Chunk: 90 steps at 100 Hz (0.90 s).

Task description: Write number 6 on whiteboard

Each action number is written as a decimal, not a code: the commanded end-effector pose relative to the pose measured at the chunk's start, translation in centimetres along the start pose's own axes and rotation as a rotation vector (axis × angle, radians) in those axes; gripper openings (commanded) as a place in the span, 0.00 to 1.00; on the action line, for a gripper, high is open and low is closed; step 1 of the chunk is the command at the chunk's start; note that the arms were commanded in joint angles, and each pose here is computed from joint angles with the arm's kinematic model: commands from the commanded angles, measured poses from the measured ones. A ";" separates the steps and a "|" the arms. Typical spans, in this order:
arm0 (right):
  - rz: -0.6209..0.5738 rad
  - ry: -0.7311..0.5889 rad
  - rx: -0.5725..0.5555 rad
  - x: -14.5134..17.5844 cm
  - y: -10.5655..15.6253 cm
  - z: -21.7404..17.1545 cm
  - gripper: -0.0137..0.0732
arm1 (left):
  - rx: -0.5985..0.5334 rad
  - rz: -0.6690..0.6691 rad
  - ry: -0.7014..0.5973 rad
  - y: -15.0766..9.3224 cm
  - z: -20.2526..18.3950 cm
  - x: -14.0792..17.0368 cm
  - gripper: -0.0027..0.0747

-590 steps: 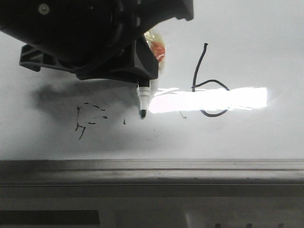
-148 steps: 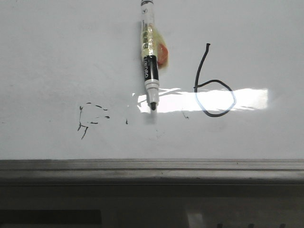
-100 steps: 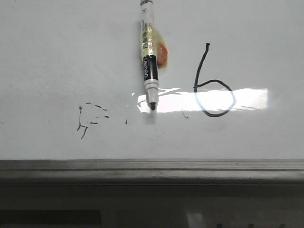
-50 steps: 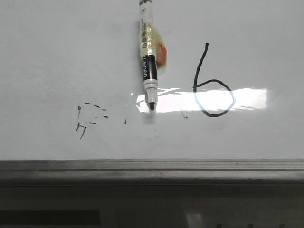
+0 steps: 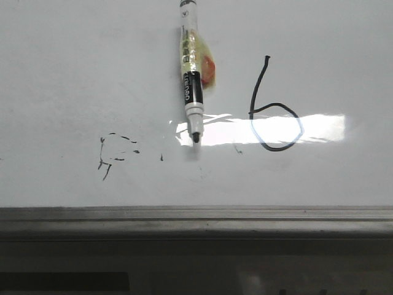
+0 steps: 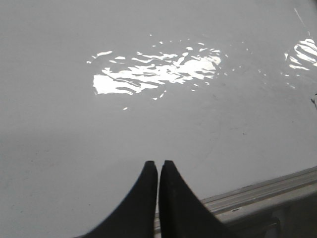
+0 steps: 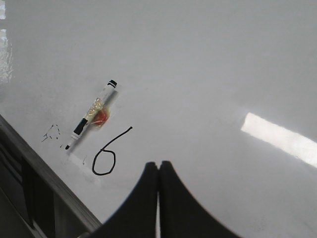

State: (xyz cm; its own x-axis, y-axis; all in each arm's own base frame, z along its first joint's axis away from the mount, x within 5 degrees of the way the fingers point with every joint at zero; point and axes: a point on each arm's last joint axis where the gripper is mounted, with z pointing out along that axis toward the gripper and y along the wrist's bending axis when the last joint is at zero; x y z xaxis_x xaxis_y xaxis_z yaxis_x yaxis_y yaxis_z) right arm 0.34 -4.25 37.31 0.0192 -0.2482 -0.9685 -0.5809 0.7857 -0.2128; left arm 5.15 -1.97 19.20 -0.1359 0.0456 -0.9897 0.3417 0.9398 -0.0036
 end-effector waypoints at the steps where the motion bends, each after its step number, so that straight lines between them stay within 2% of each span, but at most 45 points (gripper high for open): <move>1: -0.048 -0.040 0.080 -1.0 -0.7 -0.1 0.08 | -0.010 -0.012 -0.077 0.1 0.0 0.0 0.01; 9: -0.084 -0.006 0.141 -0.6 -1.1 0.0 0.08 | -0.010 -0.012 -0.077 0.1 0.0 0.0 0.01; 26: -0.160 -0.113 0.223 -0.6 0.0 1.6 0.08 | -0.010 -0.012 -0.077 0.1 0.0 0.0 0.01; 38: -0.161 -0.188 0.255 0.2 1.6 3.3 0.08 | -0.010 -0.012 -0.077 0.1 0.0 0.0 0.01; 50: -0.054 -0.197 0.268 2.9 3.0 5.8 0.08 | -0.010 -0.012 -0.077 0.1 0.0 0.0 0.01; 59: 0.020 -0.226 0.319 5.3 3.5 7.5 0.08 | -0.010 -0.012 -0.077 0.1 0.0 0.0 0.01; 68: 0.011 -0.266 0.400 7.8 3.6 8.7 0.08 | -0.010 -0.012 -0.077 0.1 0.0 0.0 0.01; 81: 0.022 -0.174 0.501 12.9 3.7 9.9 0.08 | -0.010 -0.012 -0.077 0.1 0.0 0.0 0.01; 90: 0.053 -0.088 0.540 14.9 3.8 10.0 0.08 | -0.010 -0.012 -0.077 0.1 0.0 0.0 0.01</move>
State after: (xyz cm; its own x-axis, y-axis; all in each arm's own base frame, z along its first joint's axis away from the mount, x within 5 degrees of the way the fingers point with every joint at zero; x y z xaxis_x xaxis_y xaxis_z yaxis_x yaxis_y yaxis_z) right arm 6.47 0.84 20.86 0.0435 -0.1854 -0.9817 -0.1187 0.9747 -0.1893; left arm 5.14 -1.97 19.19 -0.1376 0.0462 -0.9894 0.3419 0.9397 -0.0036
